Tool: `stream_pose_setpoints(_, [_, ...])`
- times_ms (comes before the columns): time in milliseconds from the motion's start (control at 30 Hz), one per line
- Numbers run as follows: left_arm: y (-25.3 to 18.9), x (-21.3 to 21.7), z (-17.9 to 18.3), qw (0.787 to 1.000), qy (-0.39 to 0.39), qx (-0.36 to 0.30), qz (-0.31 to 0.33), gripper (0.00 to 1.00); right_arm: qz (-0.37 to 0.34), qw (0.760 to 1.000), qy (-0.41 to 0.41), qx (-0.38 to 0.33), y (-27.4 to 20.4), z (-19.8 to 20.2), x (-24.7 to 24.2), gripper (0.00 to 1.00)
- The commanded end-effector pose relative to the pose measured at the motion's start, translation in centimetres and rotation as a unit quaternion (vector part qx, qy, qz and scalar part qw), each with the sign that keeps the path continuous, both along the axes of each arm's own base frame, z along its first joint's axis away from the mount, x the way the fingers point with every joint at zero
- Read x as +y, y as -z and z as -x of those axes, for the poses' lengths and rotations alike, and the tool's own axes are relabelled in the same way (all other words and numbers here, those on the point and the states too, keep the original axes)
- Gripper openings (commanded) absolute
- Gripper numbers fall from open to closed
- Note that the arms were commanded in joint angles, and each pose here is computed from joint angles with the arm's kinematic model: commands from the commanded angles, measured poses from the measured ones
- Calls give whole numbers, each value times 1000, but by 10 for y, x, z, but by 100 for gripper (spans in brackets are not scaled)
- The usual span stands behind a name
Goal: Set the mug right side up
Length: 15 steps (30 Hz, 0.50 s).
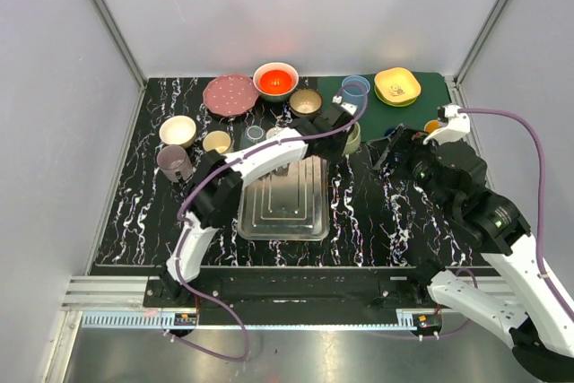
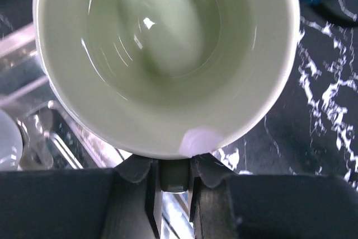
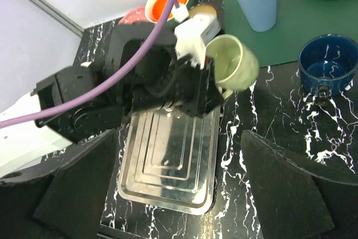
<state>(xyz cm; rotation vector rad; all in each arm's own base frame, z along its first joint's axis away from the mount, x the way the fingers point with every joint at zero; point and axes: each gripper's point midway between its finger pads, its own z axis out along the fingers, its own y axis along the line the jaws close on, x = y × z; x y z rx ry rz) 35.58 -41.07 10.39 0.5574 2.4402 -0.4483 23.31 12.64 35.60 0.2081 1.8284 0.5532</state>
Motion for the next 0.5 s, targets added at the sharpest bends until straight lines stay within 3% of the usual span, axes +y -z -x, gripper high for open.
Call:
stream_pose_setpoints(0, [-41, -31, -29, 997, 2, -76, 14, 0, -1, 1000, -16, 10, 9, 2, 7, 96])
stream_pose_setpoints(467, [13, -55, -18, 999, 26, -42, -15, 0, 4, 1000, -18, 6, 21, 4, 5, 97])
